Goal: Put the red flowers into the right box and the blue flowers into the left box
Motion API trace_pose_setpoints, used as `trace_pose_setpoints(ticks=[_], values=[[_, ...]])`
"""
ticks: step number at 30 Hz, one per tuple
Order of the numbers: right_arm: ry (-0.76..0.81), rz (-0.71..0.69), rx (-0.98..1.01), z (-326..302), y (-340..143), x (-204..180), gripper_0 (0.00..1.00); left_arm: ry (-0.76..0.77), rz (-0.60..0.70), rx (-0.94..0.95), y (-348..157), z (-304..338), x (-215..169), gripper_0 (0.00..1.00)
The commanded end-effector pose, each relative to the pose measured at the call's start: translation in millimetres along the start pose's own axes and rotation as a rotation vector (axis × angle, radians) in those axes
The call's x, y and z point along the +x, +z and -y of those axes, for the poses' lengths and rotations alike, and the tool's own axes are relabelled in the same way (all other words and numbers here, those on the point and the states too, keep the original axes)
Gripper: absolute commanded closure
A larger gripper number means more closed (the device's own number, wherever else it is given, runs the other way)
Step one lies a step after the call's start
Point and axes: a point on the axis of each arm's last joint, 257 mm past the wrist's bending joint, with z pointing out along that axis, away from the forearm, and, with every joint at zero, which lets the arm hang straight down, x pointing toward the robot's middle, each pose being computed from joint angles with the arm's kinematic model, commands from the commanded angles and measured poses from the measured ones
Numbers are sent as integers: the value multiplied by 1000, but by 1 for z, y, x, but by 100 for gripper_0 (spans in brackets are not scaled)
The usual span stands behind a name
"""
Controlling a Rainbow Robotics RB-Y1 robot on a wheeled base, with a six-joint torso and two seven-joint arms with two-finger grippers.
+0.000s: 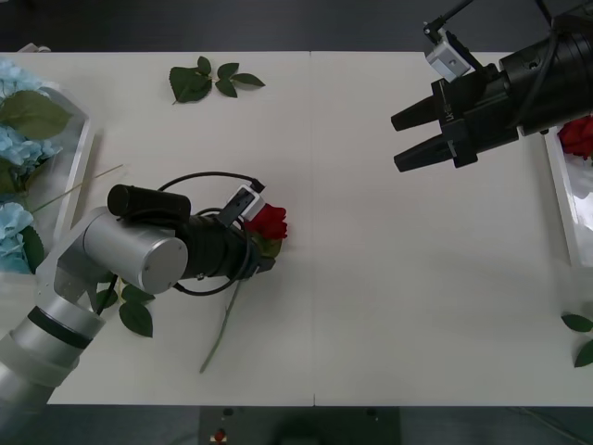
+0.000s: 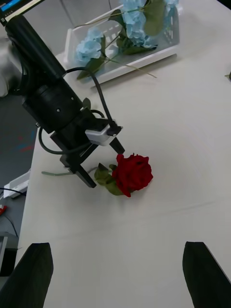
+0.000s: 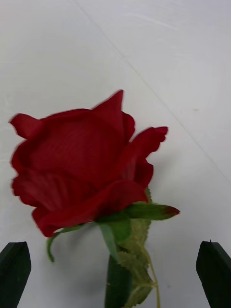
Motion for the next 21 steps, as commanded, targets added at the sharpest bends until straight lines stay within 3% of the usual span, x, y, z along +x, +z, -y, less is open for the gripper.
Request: trace_pose_setpoints(ticks=[1,6,13,18,21], values=[[-16,-30,37,4,-18,7,22,44,-12,2,-1,3,11,0],[-7,-51,38,4,-21,17,22,33,-24,20,2,12,23,0],[27,-97,43,3,-16,42,22,38,-34,11,4,13,29,19],[34,-111,49,4,-16,50,22,49,-36,-1,4,10,29,41],[34,-109,50,4,-15,49,22,56,-37,-11,4,7,28,59]])
